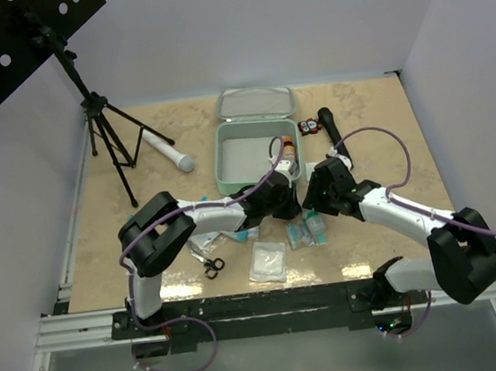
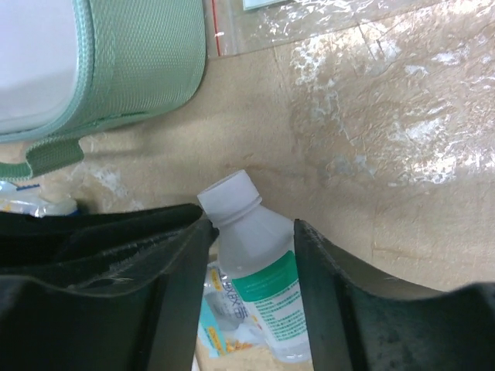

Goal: Organize the medicine kit
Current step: Pick up the pill bottle at the center of the board.

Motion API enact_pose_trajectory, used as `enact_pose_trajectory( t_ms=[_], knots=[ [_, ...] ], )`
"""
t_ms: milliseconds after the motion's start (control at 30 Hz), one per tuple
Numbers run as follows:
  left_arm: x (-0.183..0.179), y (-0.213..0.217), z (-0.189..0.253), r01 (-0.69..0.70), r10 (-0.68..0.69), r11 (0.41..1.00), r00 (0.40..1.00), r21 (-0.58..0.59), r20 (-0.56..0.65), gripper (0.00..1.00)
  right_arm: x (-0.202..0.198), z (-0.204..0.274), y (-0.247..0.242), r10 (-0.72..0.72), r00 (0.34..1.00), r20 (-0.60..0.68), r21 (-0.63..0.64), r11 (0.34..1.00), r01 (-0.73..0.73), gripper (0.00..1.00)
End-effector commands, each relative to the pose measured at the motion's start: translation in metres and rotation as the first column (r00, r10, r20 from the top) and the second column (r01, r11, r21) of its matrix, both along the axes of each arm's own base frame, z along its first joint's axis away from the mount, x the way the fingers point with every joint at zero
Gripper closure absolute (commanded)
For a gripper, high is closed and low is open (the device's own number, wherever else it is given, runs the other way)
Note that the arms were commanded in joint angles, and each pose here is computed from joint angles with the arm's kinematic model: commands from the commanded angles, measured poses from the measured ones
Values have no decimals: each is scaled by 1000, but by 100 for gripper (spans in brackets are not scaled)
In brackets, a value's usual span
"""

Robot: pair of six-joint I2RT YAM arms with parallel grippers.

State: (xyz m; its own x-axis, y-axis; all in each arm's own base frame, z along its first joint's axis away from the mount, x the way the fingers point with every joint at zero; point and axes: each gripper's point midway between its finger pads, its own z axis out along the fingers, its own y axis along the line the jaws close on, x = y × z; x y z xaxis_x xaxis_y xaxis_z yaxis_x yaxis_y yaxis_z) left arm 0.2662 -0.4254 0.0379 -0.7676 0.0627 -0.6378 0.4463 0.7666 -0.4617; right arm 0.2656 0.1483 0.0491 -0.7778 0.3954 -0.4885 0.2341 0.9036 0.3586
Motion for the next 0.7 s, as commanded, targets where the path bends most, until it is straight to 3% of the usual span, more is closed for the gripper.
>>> enact_pose_trajectory(
  t_ms=[0,300,667],
  knots=[
    [17,6,28,-26,30,999,997,-47,71,77,10,25,5,26,999,47,-8,1000,-26,45],
    [5,33,50,-50,56,996,994,-70,95,76,12,33,9,161,987,16,-80,984,-159,34],
    [-10,67,78,-112,127,986,985,-124,117,74,5,4,10,130,988,-81,-198,970,-143,30]
  ],
)
